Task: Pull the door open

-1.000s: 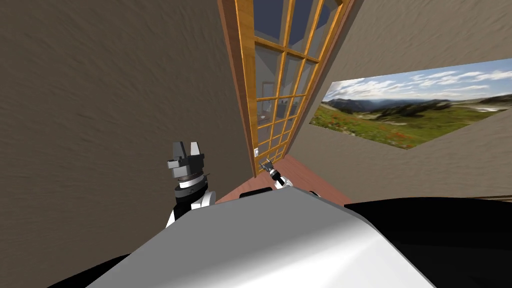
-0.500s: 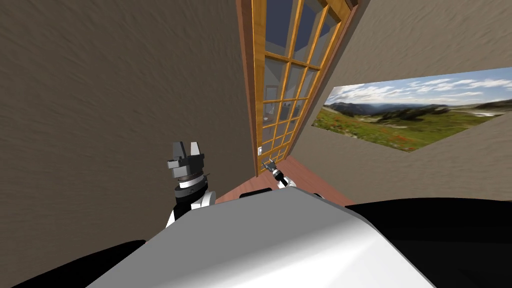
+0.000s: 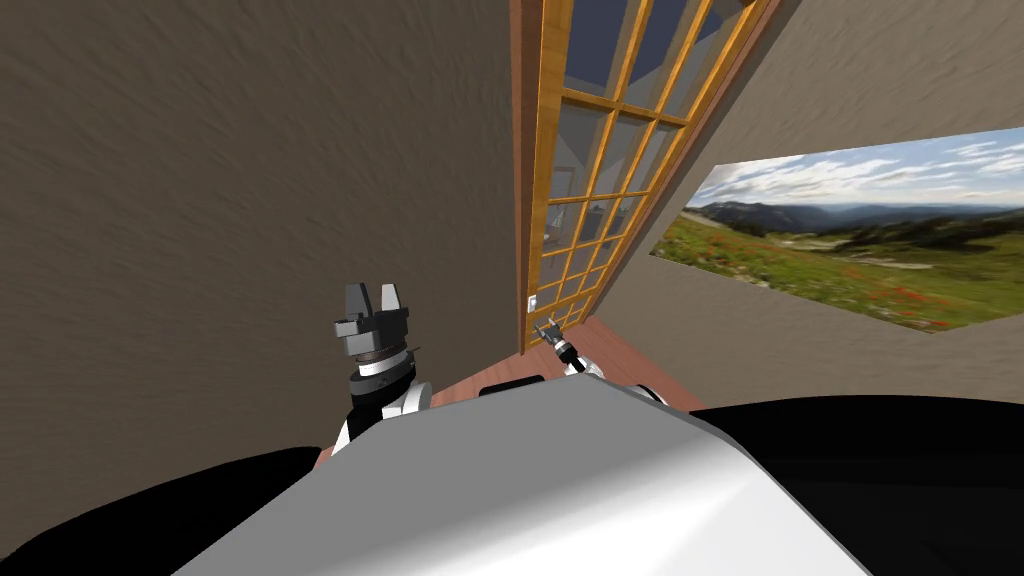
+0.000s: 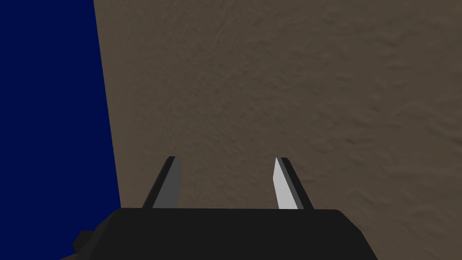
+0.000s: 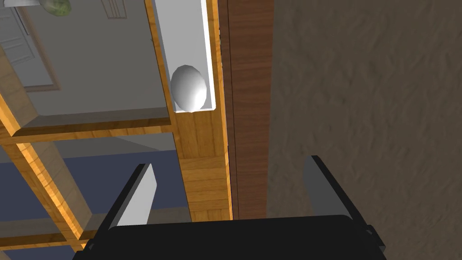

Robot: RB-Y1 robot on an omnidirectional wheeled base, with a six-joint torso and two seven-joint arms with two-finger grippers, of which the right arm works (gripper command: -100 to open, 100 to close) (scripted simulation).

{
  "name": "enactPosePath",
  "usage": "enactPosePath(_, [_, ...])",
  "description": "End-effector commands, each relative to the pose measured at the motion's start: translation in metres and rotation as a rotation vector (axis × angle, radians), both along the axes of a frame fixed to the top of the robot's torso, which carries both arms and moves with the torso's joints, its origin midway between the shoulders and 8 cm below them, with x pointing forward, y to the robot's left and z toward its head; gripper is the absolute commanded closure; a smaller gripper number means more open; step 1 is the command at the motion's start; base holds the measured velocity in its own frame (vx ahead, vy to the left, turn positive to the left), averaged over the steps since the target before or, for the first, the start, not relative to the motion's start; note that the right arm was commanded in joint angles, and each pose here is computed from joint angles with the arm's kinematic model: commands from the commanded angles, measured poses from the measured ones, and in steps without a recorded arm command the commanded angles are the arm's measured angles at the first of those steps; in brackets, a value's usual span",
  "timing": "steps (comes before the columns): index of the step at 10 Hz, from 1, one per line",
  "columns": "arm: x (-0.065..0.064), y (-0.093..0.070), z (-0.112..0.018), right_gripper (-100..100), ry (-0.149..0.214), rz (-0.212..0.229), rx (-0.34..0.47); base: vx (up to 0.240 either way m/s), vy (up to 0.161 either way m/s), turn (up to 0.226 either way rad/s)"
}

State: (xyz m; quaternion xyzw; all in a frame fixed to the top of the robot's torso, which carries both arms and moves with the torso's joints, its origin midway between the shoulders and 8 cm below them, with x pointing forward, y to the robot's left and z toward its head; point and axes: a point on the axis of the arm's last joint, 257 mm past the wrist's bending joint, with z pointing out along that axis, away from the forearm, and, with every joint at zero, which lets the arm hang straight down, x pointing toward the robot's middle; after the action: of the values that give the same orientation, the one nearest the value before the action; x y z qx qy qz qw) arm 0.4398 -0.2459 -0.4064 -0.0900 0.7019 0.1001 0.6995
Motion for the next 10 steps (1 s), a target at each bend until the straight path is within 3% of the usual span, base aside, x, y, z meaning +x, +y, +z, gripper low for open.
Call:
enactPosePath(1, [-0.002, -0.009, 0.003, -100, -0.005, -0.009, 0.000, 0.096, 0.061, 0.082])
enactPosePath(2, [-0.002, -0.009, 0.003, -100, -0.005, -0.009, 0.000, 0.045, 0.023, -0.033])
enactPosePath(3, [-0.005, -0.026, 0.004, -100, -0.007, -0.032, 0.001, 0.118, 0.065, 0.118])
enactPosePath(4, [0.002, -0.025, 0.016, -100, -0.039, -0.026, -0.003, 0.115, 0.043, 0.077])
enactPosePath(5, [0.002, -0.025, 0.017, -100, -0.041, -0.026, -0.003, 0.054, -0.001, 0.008])
enactPosePath(7, [-0.005, -0.026, 0.004, -100, -0.007, -0.032, 0.001, 0.004, -0.012, -0.004])
enactPosePath(10, [-0.010, -0.048, 0.005, -100, -0.011, -0.059, 0.003, 0.162, 0.025, 0.049])
